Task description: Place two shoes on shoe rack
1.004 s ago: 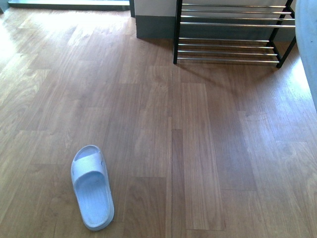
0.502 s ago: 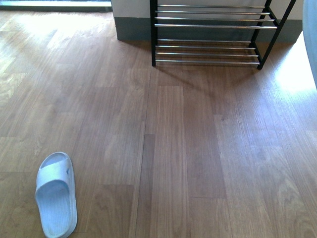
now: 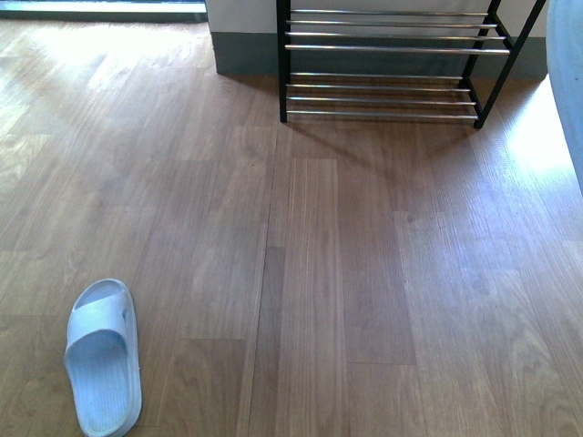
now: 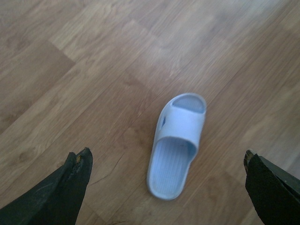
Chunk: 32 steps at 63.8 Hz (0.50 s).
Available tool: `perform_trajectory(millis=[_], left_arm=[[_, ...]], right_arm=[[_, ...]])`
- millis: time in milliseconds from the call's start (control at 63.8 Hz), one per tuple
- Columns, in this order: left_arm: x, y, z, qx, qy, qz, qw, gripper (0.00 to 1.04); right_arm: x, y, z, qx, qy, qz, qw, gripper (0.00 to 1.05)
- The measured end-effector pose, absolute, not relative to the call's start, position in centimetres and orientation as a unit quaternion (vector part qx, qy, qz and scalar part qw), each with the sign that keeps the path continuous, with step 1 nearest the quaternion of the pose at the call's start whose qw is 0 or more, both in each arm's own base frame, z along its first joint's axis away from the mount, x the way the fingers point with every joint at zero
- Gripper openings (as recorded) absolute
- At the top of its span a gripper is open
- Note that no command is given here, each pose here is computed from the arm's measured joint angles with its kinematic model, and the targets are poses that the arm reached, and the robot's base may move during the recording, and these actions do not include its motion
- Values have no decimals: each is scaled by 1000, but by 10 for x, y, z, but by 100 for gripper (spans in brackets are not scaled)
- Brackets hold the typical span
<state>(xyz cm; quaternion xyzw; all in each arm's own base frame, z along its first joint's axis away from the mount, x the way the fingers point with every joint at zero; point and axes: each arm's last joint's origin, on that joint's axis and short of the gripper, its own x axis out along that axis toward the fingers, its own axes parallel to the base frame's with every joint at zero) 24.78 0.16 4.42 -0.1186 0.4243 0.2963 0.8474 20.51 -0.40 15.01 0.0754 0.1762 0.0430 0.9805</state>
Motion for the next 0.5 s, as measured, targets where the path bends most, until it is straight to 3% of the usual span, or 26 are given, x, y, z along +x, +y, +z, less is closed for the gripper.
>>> perform_trajectory(millis=[267,502], left_arm=[[289,14,-51,26,532,274,801,95],[296,20,-111,119,586,205,775,95]], right_arm=[[205,-4,150,75,176,43,981,2],[205,-4,150,75,176,43,980,2]])
